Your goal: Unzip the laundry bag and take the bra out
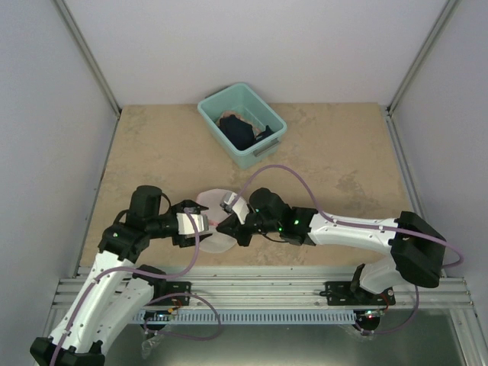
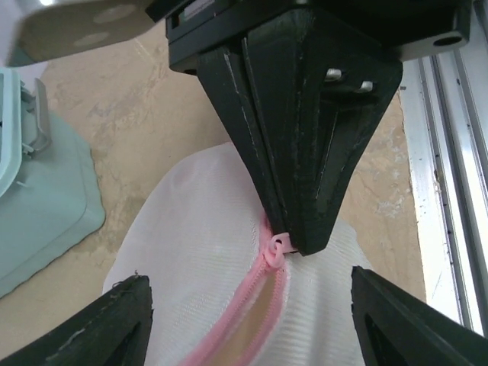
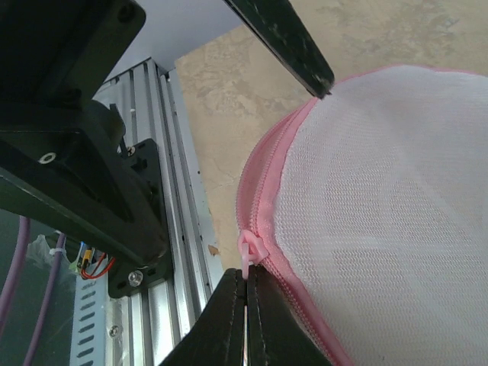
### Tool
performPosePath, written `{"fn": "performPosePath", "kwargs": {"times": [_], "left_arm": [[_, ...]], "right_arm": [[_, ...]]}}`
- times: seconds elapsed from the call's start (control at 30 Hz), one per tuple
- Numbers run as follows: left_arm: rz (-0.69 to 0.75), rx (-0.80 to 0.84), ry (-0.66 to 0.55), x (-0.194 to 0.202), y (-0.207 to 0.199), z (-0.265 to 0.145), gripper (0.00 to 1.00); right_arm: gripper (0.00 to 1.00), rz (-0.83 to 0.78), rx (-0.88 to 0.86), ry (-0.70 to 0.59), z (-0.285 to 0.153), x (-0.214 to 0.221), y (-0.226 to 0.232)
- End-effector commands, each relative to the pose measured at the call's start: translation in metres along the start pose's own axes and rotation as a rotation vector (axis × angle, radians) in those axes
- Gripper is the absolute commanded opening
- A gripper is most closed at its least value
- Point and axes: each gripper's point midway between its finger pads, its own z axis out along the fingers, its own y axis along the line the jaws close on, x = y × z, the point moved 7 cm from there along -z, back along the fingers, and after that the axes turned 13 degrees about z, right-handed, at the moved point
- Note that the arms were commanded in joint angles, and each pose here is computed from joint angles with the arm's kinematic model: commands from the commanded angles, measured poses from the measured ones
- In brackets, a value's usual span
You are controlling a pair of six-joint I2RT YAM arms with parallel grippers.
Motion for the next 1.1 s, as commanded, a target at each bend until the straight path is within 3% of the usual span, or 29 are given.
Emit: {"fn": "performPosePath", "kwargs": {"times": [0.0, 0.2, 0.4, 0.7, 1.07], "left_arm": [[0.121, 0.021, 0.050, 0.009, -0.004, 0.011, 0.70], [0.186, 0.058, 0.103, 0.020, -0.013, 0.019, 0.39], [0.205, 0.047, 0.108, 0.020, -0.014, 0.018, 0.00], [0.277, 0.013, 0.202, 0.033, -0.018, 0.017, 0.00], [0.265, -0.011, 0.183, 0.031, -0.021, 0.014, 0.00]], "right_arm": [[0.01, -0.061, -0.041, 0.000, 0.001, -0.008, 0.010], [0.01, -0.070, -0.039, -0.004, -0.001, -0.009, 0.011], [0.01, -0.074, -0.010, -0.017, -0.003, -0.007, 0.006], [0.00, 0.003, 0.132, -0.026, -0.019, 0.008, -0.032], [0.00, 0.109, 0.246, -0.074, -0.054, 0.016, -0.082]]}}
